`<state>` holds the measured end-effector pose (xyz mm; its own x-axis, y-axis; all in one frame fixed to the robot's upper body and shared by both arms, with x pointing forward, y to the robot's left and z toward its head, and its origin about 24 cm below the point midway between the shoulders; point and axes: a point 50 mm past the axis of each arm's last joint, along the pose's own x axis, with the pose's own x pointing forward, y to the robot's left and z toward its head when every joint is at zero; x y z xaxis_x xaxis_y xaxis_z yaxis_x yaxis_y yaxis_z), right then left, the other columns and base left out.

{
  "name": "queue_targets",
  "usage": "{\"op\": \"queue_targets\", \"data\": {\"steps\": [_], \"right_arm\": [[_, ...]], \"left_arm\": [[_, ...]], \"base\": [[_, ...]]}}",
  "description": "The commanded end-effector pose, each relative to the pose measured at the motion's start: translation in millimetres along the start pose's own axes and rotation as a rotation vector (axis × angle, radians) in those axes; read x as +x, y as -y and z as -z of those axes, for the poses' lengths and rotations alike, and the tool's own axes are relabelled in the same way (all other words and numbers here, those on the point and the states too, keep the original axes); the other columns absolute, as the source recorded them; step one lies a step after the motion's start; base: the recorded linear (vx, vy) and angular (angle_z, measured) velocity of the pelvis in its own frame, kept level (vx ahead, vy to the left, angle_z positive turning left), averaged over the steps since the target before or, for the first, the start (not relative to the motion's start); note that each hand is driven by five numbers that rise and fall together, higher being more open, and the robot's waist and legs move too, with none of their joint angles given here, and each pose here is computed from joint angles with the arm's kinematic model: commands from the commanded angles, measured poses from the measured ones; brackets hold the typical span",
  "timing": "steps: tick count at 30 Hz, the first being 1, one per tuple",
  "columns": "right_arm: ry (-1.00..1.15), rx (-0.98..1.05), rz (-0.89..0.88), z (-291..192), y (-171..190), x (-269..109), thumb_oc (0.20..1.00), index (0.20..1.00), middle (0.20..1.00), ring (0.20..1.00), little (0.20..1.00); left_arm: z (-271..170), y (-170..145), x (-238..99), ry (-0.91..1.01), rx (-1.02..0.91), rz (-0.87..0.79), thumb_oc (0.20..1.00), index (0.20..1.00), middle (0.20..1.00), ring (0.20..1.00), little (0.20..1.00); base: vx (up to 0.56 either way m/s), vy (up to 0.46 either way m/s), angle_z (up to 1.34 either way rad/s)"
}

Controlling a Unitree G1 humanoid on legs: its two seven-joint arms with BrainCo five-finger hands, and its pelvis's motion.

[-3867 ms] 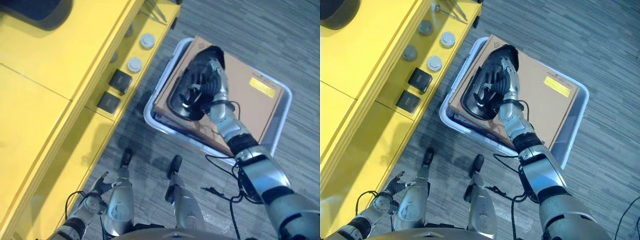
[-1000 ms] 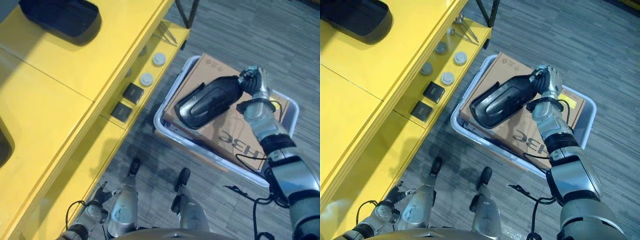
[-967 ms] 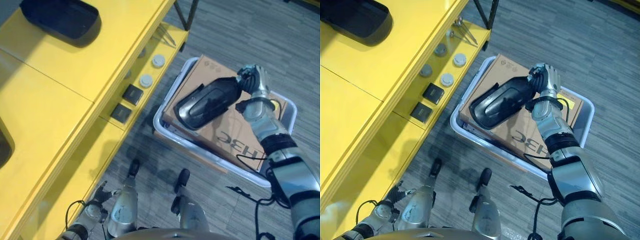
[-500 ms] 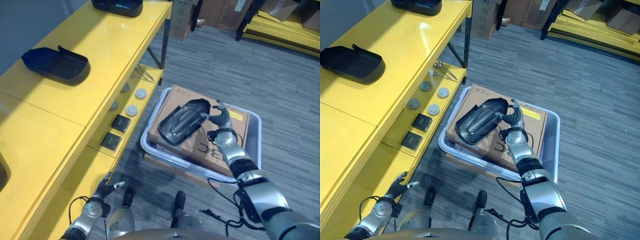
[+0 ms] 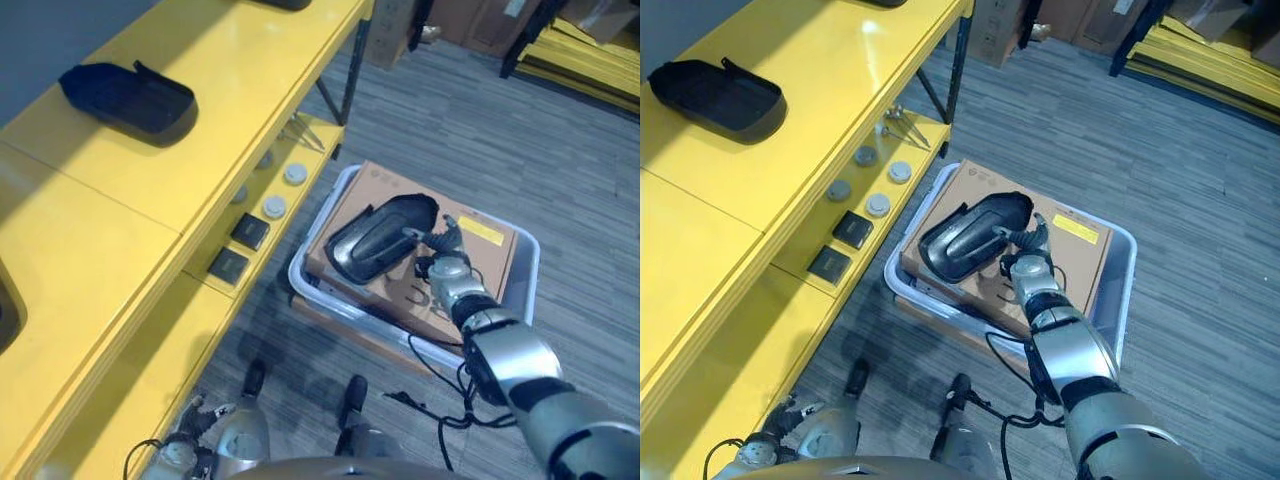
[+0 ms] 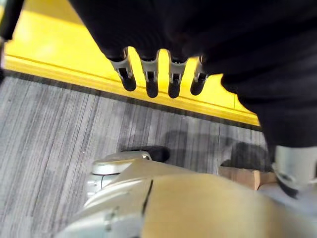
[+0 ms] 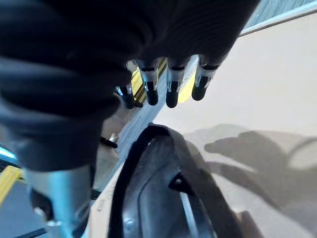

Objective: Move parts from the plastic box to the shelf.

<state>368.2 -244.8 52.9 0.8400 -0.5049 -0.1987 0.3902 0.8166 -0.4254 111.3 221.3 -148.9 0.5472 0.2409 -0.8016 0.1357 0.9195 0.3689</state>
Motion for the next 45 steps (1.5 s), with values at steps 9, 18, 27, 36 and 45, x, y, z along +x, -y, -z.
{"op": "queue_targets", "data": {"steps": [9, 18, 27, 36, 45], "right_arm": [[0.045, 0.038, 0.058, -23.4, 6.8, 4.6, 1.0, 1.0, 1.0, 1.0, 1.0], [-0.002, 0.026, -0.042, -9.5, -20.6, -5.7, 1.0, 1.0, 1.0, 1.0, 1.0], [-0.044, 0.043, -0.071, -7.9, -31.4, -9.5, 0.523, 0.523, 0.523, 0.523, 0.523], [-0.112, 0.035, -0.078, 7.1, -29.8, -10.5, 0.2, 0.2, 0.2, 0.2, 0.2], [-0.062, -0.166, 0.037, 7.0, 21.6, 7.6, 0.2, 0.2, 0.2, 0.2, 0.2]], "left_arm": [[-2.2, -0.8, 5.1, -0.039, -0.039, -0.024, 1.0, 1.0, 1.0, 1.0, 1.0], [-6.2, -1.1, 7.0, -0.033, -0.024, -0.025, 1.0, 1.0, 1.0, 1.0, 1.0], [-22.2, 0.0, 10.2, 0.022, 0.01, -0.016, 1.0, 1.0, 1.0, 1.0, 1.0], [-24.3, -2.5, 12.3, 0.018, 0.052, -0.022, 1.0, 1.0, 1.0, 1.0, 1.0], [-18.2, -3.2, 10.6, 0.012, 0.056, -0.025, 1.0, 1.0, 1.0, 1.0, 1.0]], "base": [[-0.01, 0.007, 0.03], [-0.01, 0.004, -0.03], [-0.03, 0.006, 0.02], [0.0, 0.0, 0.0], [0.02, 0.009, 0.05]]}}
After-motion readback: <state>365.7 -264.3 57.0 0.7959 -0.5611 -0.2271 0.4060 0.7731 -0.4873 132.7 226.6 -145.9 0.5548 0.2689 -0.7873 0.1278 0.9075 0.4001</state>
